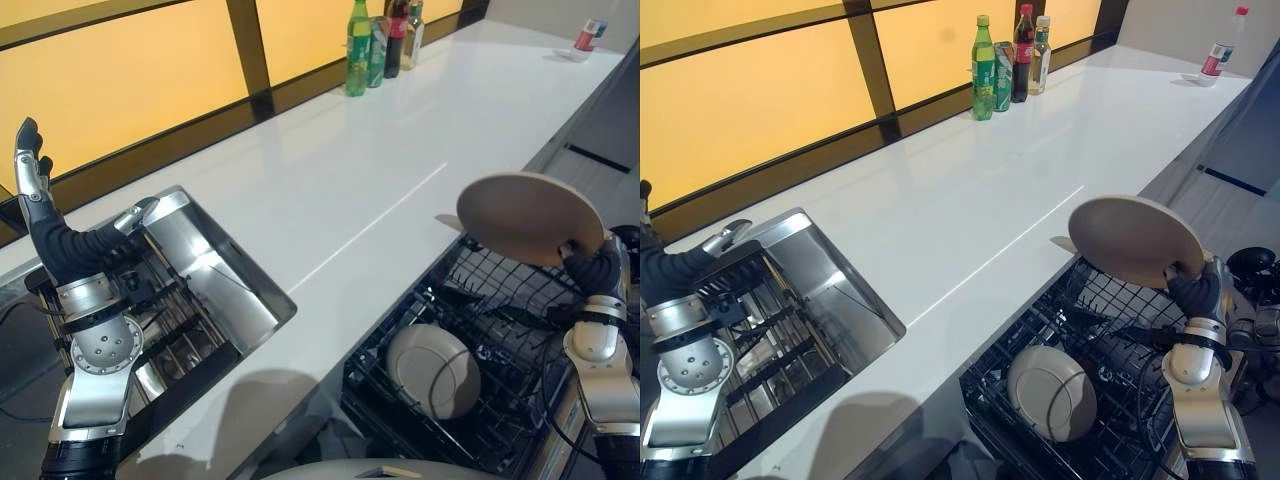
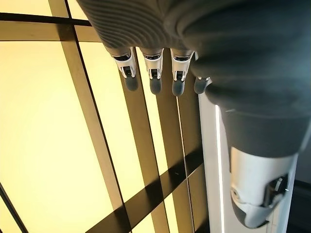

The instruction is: Pick up plates and place into dishwasher.

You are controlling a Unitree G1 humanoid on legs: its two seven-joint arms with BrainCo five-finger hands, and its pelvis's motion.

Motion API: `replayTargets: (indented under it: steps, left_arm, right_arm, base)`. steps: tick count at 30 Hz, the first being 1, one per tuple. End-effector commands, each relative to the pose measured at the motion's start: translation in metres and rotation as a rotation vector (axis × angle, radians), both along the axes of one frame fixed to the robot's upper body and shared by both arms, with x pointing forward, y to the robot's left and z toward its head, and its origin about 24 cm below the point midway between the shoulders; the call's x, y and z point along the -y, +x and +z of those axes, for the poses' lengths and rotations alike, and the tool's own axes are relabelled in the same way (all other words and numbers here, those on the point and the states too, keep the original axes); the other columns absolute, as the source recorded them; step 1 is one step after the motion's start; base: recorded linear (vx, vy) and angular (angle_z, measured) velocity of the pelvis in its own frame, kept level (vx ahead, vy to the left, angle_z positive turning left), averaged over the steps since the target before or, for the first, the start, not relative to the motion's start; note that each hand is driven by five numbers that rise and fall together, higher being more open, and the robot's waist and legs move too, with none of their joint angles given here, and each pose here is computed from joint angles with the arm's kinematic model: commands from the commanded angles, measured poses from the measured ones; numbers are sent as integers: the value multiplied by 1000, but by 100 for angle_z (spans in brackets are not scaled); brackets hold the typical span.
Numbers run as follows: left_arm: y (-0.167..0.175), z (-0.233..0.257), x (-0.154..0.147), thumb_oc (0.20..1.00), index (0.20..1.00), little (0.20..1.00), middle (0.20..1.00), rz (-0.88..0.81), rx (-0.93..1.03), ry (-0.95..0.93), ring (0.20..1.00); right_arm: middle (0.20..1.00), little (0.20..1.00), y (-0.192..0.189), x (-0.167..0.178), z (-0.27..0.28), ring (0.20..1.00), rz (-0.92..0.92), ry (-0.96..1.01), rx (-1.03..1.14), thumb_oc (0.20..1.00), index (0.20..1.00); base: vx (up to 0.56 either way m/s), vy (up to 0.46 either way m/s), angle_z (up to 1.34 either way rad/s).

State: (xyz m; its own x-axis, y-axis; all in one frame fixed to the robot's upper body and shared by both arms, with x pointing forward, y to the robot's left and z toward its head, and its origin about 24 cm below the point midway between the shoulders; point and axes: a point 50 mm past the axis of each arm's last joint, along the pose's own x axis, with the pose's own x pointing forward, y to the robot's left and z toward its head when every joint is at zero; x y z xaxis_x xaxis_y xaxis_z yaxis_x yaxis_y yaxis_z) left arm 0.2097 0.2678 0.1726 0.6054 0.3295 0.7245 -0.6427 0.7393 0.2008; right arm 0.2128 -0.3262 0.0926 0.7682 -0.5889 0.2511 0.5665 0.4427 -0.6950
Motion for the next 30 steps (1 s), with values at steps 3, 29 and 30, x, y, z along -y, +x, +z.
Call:
replayTargets:
  steps: [3,29,30]
  left_arm:
    - [0,13,-14,1000,1000,1000,1000,43,1,111,1000]
    - [14,28,7,1000,1000,1000,1000,0,118,126,1000]
    - [14,28,9,1000,1000,1000,1000,-1,124,125,1000]
  right_arm:
    - [200,200,0,13,12,200,-104,-177,46,200,200]
    - [200,200,33,21,20,200,-266,-498,55,200,200]
    - [200,200,35,19,22,200,-262,-502,64,200,200]
  base:
    - [10,-10,-5]
    - [-21,2,-4]
    - [-32,18,0]
